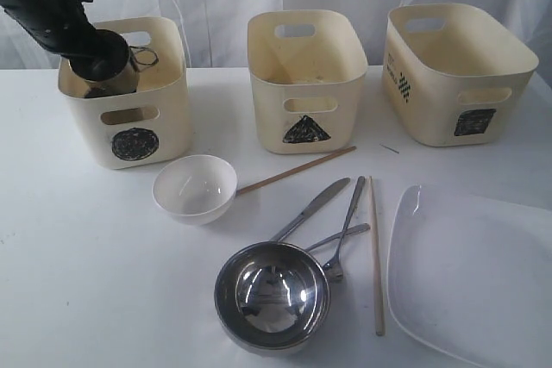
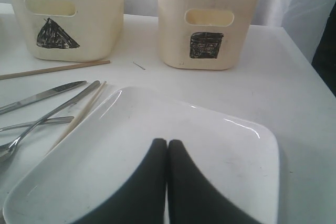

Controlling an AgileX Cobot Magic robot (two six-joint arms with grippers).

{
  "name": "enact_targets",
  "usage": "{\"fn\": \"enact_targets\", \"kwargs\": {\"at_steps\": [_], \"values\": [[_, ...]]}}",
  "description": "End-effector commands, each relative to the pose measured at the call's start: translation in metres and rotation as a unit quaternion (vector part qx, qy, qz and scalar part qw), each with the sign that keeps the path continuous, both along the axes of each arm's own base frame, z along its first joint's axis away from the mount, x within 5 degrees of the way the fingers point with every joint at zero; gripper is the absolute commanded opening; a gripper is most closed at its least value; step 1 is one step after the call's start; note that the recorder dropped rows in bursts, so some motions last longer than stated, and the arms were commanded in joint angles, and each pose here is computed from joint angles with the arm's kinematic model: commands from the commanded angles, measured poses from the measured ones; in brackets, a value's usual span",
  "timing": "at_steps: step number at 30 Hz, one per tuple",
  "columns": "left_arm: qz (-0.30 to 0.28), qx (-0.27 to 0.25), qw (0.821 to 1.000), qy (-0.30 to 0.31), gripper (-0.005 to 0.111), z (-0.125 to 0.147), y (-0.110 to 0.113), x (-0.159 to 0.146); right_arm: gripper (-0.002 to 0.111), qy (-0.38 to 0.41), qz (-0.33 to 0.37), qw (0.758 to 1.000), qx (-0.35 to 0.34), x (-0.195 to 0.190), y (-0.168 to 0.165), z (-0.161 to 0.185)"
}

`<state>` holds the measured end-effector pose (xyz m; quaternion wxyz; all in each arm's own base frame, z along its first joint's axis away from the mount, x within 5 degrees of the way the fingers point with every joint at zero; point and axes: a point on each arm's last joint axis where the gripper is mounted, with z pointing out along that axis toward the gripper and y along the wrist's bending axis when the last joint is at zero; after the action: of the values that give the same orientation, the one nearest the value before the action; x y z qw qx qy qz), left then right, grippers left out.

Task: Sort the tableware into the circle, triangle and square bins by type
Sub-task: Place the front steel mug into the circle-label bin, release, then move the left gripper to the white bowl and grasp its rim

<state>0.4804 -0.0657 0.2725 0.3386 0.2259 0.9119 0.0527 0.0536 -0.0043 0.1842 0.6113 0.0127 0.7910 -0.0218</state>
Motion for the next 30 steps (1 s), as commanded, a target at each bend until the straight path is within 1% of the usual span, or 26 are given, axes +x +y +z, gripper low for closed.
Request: {"fn": "enact_targets", "kwargs": {"at_steps": [1, 5, 8, 10, 13, 14, 15, 16, 17, 18, 19, 20, 21, 23, 24, 25, 26, 27, 29, 30], "values": [[0.005, -0.006, 1.000, 0.001, 0.018, 0.007, 0.001, -0.002, 0.000, -0.001, -0.001, 1.000, -0.002, 0.000, 0.000, -0.002], [0.007, -0.007, 1.000, 0.011, 0.034, 0.007, 0.001, -0.004, 0.000, -0.001, -0.001, 1.000, -0.002, 0.000, 0.000, -0.002], [0.010, -0.017, 1.000, 0.014, 0.044, 0.013, 0.000, -0.008, 0.000, -0.001, -0.001, 1.000, -0.002, 0.000, 0.000, -0.002], [0.011, -0.030, 0.999, 0.012, 0.046, 0.023, -0.001, -0.013, 0.000, -0.001, -0.001, 1.000, -0.002, 0.000, 0.000, -0.002], [0.010, -0.057, 0.998, 0.004, 0.045, 0.046, -0.002, -0.025, 0.000, -0.001, -0.001, 1.000, -0.002, 0.000, 0.000, -0.002], [-0.003, -0.084, 0.996, 0.010, 0.045, 0.064, -0.007, -0.038, 0.000, -0.001, -0.001, 1.000, -0.002, 0.000, 0.000, -0.002], [-0.016, -0.090, 0.996, 0.011, 0.045, 0.072, -0.008, -0.045, 0.000, -0.001, -0.001, 1.000, -0.002, 0.000, 0.000, -0.002], [-0.050, -0.116, 0.992, 0.018, 0.045, 0.089, -0.014, -0.060, 0.000, -0.001, -0.001, 1.000, -0.002, 0.000, 0.000, -0.002], [-0.066, -0.134, 0.989, 0.024, 0.045, 0.095, -0.017, -0.066, 0.000, -0.001, -0.001, 1.000, -0.002, 0.000, 0.000, -0.002], [-0.113, -0.180, 0.977, 0.032, 0.045, 0.111, -0.027, -0.082, 0.000, -0.001, -0.001, 1.000, -0.002, 0.000, 0.000, -0.002], [-0.131, -0.203, 0.970, 0.036, 0.045, 0.119, -0.031, -0.089, 0.000, -0.001, -0.001, 1.000, -0.002, 0.000, 0.000, -0.002], [-0.157, -0.223, 0.961, 0.045, 0.045, 0.130, -0.038, -0.103, 0.000, -0.001, -0.001, 1.000, -0.002, 0.000, 0.000, -0.002], [-0.166, -0.218, 0.960, 0.054, 0.045, 0.132, -0.041, -0.109, 0.000, -0.001, -0.001, 1.000, -0.002, 0.000, 0.000, -0.002], [-0.182, -0.204, 0.953, 0.127, 0.045, 0.126, -0.057, -0.126, 0.000, -0.001, -0.001, 1.000, -0.002, 0.000, 0.000, -0.002], [-0.188, -0.202, 0.950, 0.146, 0.045, 0.119, -0.064, -0.129, 0.000, -0.001, -0.001, 1.000, -0.002, 0.000, 0.000, -0.002], [-0.196, -0.199, 0.945, 0.169, 0.045, 0.105, -0.075, -0.133, 0.000, -0.001, -0.001, 1.000, -0.002, 0.000, 0.000, -0.002], [-0.200, -0.197, 0.942, 0.184, 0.045, 0.095, -0.082, -0.135, 0.000, -0.001, -0.001, 1.000, -0.002, 0.000, 0.000, -0.002], [-0.206, -0.192, 0.937, 0.208, 0.045, 0.078, -0.093, -0.141, 0.000, -0.001, -0.001, 1.000, -0.002, 0.000, 0.000, -0.002], [-0.207, -0.160, 0.936, 0.235, 0.045, 0.053, -0.102, -0.148, 0.000, -0.001, -0.001, 1.000, -0.002, 0.000, 0.000, -0.002], [-0.206, -0.148, 0.935, 0.246, 0.045, 0.045, -0.103, -0.149, 0.000, -0.001, -0.001, 1.000, -0.002, 0.000, 0.000, -0.002]]}}
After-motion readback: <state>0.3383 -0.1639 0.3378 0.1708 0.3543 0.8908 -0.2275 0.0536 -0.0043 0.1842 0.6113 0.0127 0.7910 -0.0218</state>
